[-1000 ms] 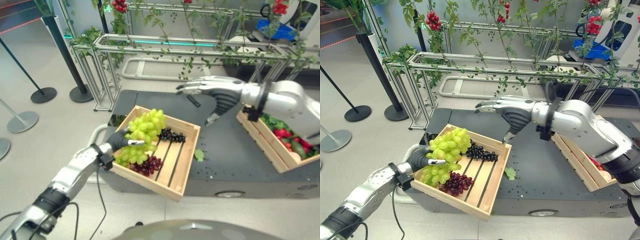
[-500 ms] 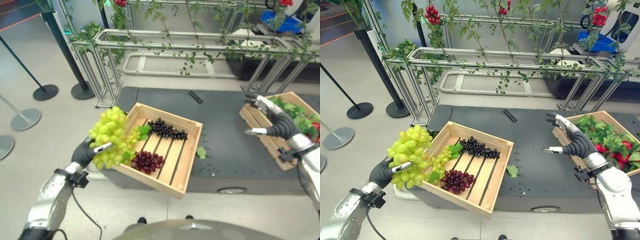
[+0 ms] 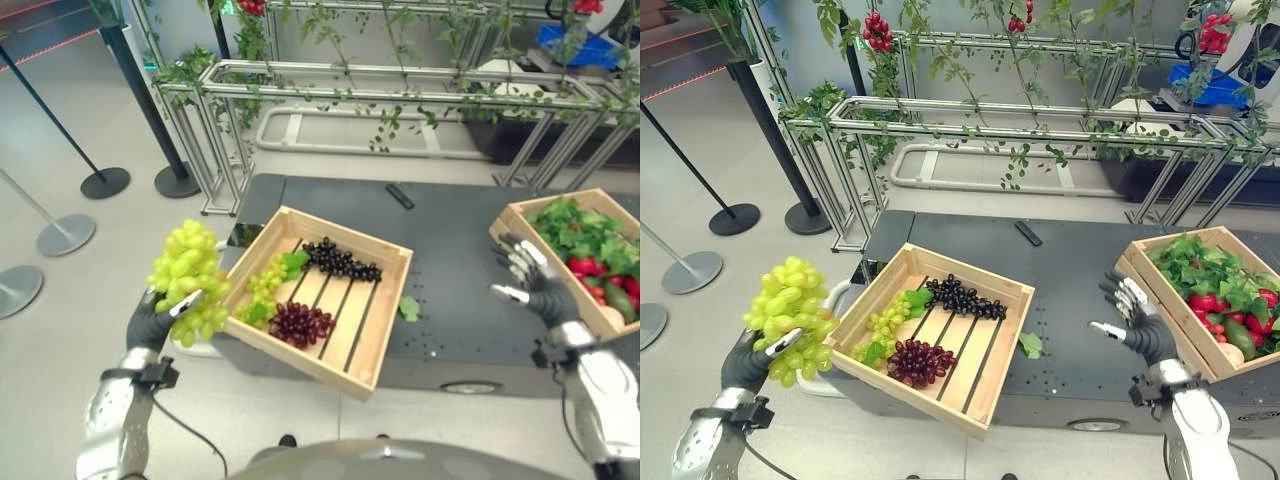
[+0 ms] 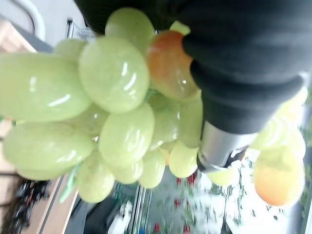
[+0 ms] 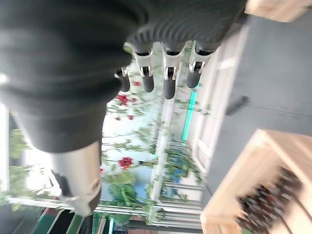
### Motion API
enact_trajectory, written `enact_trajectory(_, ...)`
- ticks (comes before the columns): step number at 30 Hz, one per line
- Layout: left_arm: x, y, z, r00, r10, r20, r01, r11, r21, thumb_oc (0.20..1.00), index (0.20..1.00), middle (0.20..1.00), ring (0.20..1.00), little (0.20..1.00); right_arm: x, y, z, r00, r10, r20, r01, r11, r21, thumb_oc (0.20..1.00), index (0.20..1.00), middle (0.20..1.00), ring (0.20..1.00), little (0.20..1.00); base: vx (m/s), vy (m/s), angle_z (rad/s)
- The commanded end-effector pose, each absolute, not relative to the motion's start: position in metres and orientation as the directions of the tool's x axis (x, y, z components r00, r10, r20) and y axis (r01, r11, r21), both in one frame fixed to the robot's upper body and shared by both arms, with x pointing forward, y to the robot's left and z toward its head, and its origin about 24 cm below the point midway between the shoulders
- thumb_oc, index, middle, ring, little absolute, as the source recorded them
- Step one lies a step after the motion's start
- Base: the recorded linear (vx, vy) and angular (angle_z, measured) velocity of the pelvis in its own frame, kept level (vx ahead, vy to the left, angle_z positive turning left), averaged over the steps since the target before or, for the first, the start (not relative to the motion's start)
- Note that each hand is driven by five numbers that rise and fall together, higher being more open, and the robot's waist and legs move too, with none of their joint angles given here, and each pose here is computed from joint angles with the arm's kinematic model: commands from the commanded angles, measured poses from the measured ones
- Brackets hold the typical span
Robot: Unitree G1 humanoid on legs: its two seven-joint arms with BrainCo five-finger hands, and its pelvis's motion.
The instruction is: Pick up the fruits from the basket on one side to the basket on the other side
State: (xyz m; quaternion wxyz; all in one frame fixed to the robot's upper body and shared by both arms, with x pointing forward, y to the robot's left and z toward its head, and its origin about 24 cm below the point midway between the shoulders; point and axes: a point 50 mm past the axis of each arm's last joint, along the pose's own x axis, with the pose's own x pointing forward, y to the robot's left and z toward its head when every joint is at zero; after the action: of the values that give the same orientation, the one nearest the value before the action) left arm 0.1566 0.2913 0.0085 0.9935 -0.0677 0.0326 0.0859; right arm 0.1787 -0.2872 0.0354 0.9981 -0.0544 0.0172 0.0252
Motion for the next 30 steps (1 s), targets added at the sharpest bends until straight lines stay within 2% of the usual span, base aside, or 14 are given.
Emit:
enact_trajectory(1, 0.170, 0.307, 0.044, 0.971, 0.205, 0.125, -0.202, 0.979, -0.036, 0.200, 0.200, 0.200, 0.200, 0.200, 0.195, -0.284, 0.057, 0.992, 0.084, 0.092, -0.076, 0.993, -0.087, 1.000, 1.000, 1.000, 1.000, 1.000, -0.04, -0.045, 0.05)
enact_trajectory(13, 0.177, 0.301, 0.047, 0.948, 0.264, 0.175, -0.257, 0.964, -0.061, 0.200, 0.200, 0.200, 0.200, 0.200, 0.211, -0.282, 0.078, 0.979, 0.077, 0.190, -0.055, 0.991, -0.119, 1.000, 1.000, 1.000, 1.000, 1.000, -0.11, -0.106, 0.16)
enact_trajectory(19, 0.198, 0.295, 0.053, 0.948, 0.236, 0.215, -0.230, 0.972, -0.053, 0.200, 0.200, 0.200, 0.200, 0.200, 0.221, -0.289, 0.099, 0.957, 0.020, 0.290, 0.020, 0.990, -0.137, 1.000, 1.000, 1.000, 1.000, 1.000, -0.25, -0.098, 0.39)
enact_trajectory(21, 0.203, 0.288, 0.050, 0.956, 0.211, 0.204, -0.203, 0.977, -0.062, 0.200, 0.200, 0.200, 0.200, 0.200, 0.219, -0.294, 0.100, 0.952, -0.037, 0.302, 0.087, 0.984, -0.153, 1.000, 1.000, 1.000, 1.000, 1.000, -0.18, -0.125, 0.88)
enact_trajectory(30, 0.216, 0.279, 0.040, 0.967, 0.194, 0.162, -0.192, 0.981, -0.031, 0.200, 0.200, 0.200, 0.200, 0.200, 0.197, -0.304, 0.085, 0.952, -0.148, 0.267, 0.191, 0.971, -0.143, 1.000, 1.000, 1.000, 1.000, 1.000, -0.10, 0.039, 1.11)
